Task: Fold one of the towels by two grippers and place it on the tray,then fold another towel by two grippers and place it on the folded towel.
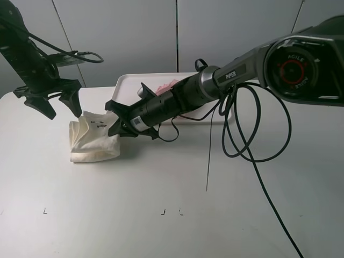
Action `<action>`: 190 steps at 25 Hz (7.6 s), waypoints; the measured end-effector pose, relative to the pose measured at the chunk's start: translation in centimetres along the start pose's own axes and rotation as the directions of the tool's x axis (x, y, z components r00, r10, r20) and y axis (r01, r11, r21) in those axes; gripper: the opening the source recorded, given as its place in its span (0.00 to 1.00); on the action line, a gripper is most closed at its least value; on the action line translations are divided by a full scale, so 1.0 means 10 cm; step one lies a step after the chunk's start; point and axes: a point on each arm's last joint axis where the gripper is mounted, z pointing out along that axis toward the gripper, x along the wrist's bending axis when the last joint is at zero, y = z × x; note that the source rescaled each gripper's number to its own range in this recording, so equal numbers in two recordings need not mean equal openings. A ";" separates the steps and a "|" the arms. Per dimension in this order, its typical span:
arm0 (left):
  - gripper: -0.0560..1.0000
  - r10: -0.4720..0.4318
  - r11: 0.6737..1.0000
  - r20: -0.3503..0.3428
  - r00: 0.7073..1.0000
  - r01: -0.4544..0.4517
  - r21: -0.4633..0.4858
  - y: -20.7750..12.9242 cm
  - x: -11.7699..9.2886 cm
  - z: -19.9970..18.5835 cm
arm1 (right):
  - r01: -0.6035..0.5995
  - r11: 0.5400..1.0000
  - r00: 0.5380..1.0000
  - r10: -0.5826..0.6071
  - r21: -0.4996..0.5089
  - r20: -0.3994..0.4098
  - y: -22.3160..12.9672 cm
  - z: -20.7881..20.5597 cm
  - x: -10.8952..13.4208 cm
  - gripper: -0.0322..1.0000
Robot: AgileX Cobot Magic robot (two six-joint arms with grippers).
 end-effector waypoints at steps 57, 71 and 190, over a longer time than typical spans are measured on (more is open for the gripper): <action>0.92 0.001 1.000 -0.001 1.000 -0.001 -0.016 0.01 0.00 0.00 | -0.203 0.835 0.969 0.097 -0.511 -0.226 1.30 -1.79 0.48 0.03; 0.92 0.011 0.999 0.009 1.000 -0.011 0.038 -0.03 -0.01 0.00 | -0.202 0.873 0.969 0.245 -0.445 0.041 1.30 -1.68 -0.22 0.03; 0.92 -0.148 0.496 -0.144 0.979 -0.052 -0.867 -4.07 -0.26 -1.09 | 0.703 0.609 0.608 -0.249 -0.366 0.754 -3.42 -4.13 0.59 1.00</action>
